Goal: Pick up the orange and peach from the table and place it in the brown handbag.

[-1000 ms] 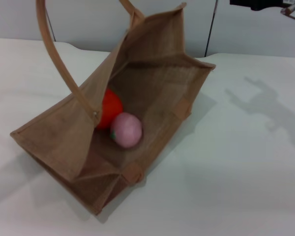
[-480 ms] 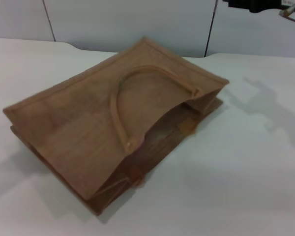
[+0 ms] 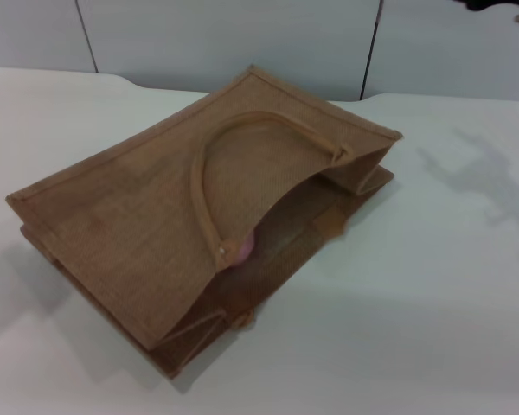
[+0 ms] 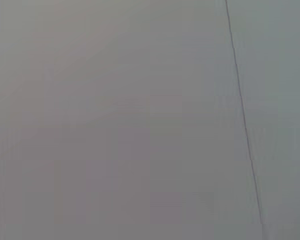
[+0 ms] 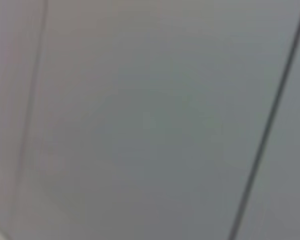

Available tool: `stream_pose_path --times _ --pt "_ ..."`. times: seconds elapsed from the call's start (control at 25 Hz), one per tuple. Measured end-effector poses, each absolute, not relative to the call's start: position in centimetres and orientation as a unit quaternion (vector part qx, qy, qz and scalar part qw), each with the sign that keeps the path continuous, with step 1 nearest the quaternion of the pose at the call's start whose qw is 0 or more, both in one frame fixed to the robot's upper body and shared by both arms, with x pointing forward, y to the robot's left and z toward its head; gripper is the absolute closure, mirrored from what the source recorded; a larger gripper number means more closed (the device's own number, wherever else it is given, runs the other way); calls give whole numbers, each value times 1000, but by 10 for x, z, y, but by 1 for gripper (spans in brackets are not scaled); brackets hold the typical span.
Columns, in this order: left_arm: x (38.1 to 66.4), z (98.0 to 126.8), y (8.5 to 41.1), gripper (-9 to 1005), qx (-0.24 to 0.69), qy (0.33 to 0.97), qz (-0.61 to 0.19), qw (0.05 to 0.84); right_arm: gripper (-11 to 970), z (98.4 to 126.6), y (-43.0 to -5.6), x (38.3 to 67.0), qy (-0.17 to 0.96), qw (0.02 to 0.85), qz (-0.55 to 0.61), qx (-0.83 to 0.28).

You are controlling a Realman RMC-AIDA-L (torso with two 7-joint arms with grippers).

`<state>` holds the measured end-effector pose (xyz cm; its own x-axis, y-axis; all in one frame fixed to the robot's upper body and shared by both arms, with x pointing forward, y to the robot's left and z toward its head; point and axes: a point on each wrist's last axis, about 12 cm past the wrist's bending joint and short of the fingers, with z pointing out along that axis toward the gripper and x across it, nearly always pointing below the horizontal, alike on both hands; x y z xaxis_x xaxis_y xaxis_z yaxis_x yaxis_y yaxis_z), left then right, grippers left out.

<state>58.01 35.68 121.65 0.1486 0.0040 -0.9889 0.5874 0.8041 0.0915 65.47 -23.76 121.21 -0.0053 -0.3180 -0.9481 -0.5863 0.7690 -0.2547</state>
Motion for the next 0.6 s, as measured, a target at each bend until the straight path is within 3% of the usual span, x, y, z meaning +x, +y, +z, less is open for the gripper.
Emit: stream_pose_path --times 0.28,0.6 --pt "588 1178 360 120 196 619 -161 744 204 1201 -251 662 690 660 47 -292" --pt "603 1159 356 119 175 641 -113 739 204 1198 -248 674 697 656 30 -289"
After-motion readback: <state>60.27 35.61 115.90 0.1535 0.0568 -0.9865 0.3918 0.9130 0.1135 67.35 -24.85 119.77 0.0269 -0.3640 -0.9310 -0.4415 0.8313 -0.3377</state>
